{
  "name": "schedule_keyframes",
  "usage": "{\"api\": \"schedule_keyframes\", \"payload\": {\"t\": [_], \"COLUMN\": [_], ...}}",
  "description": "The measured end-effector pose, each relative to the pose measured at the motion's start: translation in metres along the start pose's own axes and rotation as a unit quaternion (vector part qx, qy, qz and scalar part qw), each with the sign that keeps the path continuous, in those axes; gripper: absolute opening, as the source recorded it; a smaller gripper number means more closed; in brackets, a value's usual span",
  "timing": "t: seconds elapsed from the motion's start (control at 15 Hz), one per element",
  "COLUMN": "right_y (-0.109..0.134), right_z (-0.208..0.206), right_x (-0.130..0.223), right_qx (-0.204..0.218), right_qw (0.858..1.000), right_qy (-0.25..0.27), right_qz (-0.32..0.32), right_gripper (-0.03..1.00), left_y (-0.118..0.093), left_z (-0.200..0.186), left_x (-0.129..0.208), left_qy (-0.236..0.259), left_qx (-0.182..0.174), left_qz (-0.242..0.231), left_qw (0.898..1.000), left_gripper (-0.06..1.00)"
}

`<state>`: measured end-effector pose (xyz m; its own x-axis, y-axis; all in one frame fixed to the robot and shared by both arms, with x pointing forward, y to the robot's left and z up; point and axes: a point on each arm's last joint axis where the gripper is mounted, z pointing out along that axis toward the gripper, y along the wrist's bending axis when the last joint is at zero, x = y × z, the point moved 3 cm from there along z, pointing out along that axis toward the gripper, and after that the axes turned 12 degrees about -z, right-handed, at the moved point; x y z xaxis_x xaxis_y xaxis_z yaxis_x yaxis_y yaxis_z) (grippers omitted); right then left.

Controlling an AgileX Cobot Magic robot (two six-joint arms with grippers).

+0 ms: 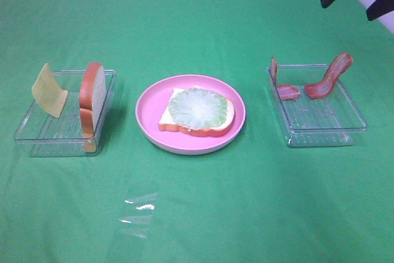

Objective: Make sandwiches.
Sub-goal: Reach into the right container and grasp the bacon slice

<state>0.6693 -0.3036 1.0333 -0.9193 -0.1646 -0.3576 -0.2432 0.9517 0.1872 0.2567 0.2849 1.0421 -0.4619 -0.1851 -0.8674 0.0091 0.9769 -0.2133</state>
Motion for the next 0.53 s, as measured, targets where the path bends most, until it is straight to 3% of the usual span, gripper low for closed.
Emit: {"api": "schedule_keyframes", "payload": {"t": [0.2,0.53], "right_y": [-0.033,-0.052], "right_z": [0.035,0.067], "right_x": [0.002,0.007], "right_qx": [-0.001,0.024], "right_qw": [0.999,0.997], "right_qy": [0.035,0.066], "right_qz": [0.020,0.018], "right_gripper": [0.87,0.87], "left_y": [0.000,0.000], "left_z": [0.000,0.000], "left_x": [0.000,0.000], "left_qy": [0.000,0.000], "left_qx": [0.000,0.000], "left_qz": [0.000,0.000], "left_qw": [1.000,1.000], "left_gripper": [0.97,0.97]}}
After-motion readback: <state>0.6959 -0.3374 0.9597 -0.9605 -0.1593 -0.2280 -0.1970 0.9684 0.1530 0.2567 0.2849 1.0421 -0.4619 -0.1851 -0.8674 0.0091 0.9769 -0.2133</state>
